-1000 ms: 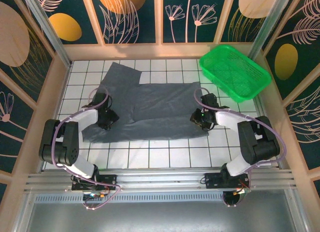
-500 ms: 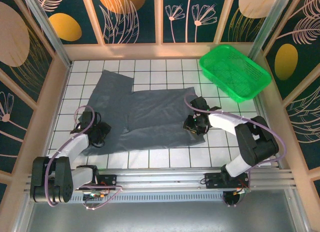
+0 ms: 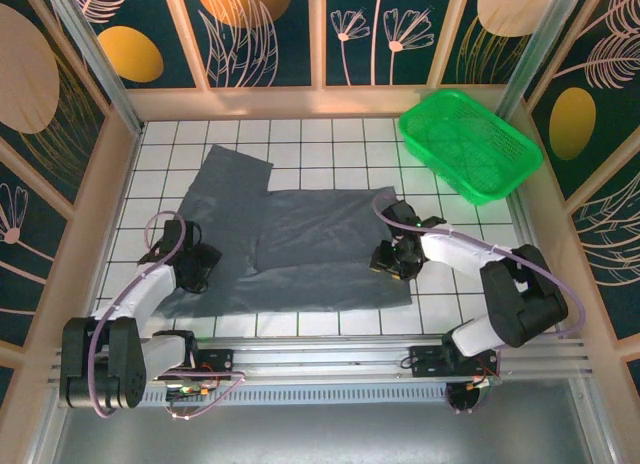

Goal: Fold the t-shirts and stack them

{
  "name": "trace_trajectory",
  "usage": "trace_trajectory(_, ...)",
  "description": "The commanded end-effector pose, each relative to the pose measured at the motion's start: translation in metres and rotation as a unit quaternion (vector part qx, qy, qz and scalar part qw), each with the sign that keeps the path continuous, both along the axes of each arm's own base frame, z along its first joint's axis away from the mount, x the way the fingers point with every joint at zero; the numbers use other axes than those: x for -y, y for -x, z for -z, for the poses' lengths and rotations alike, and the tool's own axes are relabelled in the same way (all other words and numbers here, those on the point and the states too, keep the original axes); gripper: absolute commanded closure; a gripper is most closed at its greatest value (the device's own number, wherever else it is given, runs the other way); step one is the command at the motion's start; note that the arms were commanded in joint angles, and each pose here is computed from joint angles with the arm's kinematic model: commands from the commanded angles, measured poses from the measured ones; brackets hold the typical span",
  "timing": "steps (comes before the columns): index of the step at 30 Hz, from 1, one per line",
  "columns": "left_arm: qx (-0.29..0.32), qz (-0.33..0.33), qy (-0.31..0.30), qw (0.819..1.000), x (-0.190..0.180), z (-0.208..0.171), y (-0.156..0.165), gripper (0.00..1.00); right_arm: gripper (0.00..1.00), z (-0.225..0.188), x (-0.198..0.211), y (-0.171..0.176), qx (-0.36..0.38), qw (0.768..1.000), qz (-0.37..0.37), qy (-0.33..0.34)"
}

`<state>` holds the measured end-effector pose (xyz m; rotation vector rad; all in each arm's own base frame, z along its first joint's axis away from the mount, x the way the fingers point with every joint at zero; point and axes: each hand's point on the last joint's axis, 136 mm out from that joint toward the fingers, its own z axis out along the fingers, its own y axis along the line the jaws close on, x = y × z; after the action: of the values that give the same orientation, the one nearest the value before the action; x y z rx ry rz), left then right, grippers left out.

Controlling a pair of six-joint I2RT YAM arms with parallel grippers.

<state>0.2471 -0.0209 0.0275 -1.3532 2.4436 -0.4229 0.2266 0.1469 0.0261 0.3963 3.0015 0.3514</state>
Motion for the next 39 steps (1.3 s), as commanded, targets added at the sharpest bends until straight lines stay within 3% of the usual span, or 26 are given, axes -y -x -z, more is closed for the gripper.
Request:
trace_trajectory(1, 0.014, 0.01, -0.003, 1.0, -0.001, -0.027, -0.035, 0.31, 0.44, -0.034, 0.022, -0.041, 0.082, 0.994, 0.03, 0.061)
trace_trajectory(8, 0.086, 0.066, -0.056, 0.993, -0.006, -0.084, -0.176, 0.36, 0.43, -0.086, 0.001, -0.138, 0.233, 0.972, 0.036, -0.01)
trace_trajectory(13, 0.074, 0.103, -0.124, 0.984, -0.021, -0.068, -0.263, 0.41, 0.44, -0.104, -0.006, -0.186, 0.263, 0.964, 0.018, -0.042)
trace_trajectory(16, 0.063, 0.113, -0.15, 0.98, -0.028, -0.05, -0.308, 0.44, 0.45, -0.109, -0.008, -0.194, 0.26, 0.964, 0.016, -0.048)
trace_trajectory(22, 0.114, 0.102, -0.206, 0.967, -0.043, -0.05, -0.38, 0.43, 0.45, -0.11, -0.006, -0.174, 0.25, 0.965, 0.033, -0.065)
trace_trajectory(29, 0.113, 0.09, -0.257, 0.956, -0.06, -0.028, -0.407, 0.37, 0.45, -0.117, 0.0, -0.162, 0.25, 0.965, 0.051, -0.069)
trace_trajectory(33, 0.071, 0.084, -0.273, 0.956, -0.068, 0.001, -0.399, 0.35, 0.45, -0.116, 0.002, -0.159, 0.239, 0.967, 0.056, -0.064)
trace_trajectory(39, 0.009, 0.114, -0.262, 0.958, -0.05, 0.035, -0.379, 0.39, 0.45, -0.109, 0.002, -0.154, 0.232, 0.968, 0.062, -0.069)
